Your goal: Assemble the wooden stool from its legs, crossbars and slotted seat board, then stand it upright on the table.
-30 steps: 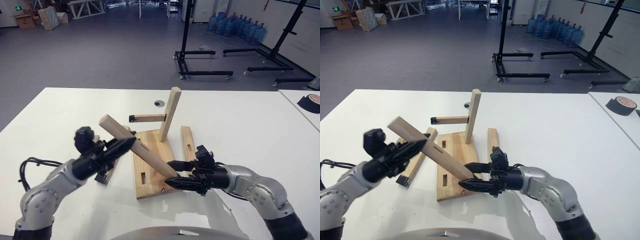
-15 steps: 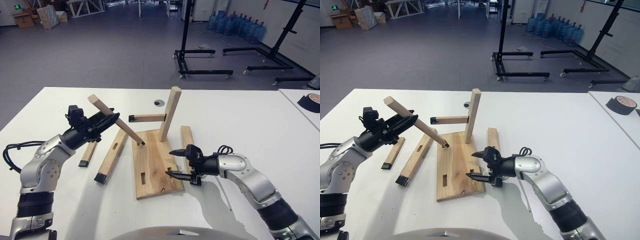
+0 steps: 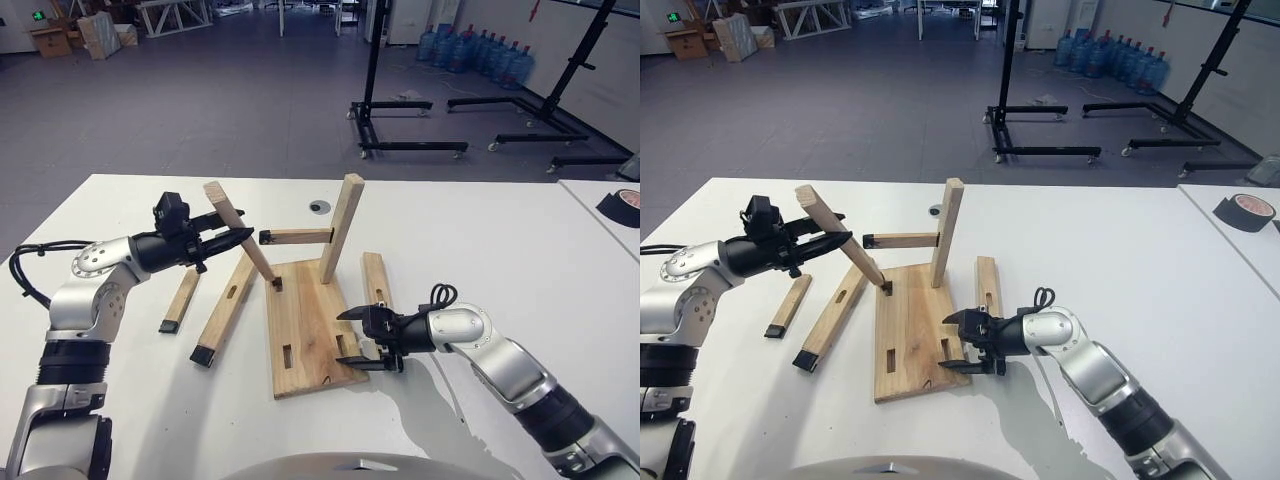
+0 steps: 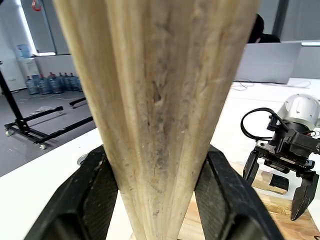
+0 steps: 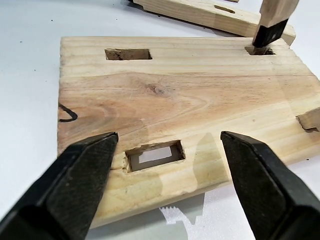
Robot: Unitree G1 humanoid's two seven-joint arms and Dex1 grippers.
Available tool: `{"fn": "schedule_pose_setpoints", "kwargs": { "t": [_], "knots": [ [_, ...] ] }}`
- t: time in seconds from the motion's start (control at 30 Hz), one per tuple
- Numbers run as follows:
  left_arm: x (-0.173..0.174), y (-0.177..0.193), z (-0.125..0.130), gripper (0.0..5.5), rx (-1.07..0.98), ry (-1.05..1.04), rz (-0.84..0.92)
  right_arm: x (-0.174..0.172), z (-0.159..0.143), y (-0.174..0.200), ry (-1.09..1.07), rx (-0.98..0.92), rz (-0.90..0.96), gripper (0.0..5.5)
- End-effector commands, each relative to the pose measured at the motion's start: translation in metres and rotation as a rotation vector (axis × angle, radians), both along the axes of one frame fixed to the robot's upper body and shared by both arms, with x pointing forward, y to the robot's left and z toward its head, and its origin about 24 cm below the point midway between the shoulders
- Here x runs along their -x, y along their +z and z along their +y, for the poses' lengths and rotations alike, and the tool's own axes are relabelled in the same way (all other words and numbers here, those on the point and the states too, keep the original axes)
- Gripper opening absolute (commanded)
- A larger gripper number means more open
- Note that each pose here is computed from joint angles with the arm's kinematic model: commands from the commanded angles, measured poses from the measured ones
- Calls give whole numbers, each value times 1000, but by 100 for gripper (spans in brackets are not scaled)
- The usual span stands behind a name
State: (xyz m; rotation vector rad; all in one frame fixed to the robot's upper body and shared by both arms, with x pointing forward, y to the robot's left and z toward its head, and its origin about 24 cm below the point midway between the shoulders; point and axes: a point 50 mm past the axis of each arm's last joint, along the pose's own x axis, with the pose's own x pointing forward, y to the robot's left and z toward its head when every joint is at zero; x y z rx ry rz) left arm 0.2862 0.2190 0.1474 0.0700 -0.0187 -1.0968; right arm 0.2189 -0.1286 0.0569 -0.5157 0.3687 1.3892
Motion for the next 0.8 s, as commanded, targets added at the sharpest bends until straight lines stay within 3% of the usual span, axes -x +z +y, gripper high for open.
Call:
{"fn": "schedule_pose_setpoints", "kwargs": {
  "t": [0.03,0.8],
  "knots": [
    [-5,-14,-4,202,-45,-40,65,6,-14,-21,-30,135,72,379],
    [-4,-26,-6,202,-87,-221,265,-1,-15,-24,-62,103,108,379]
  ]
}}
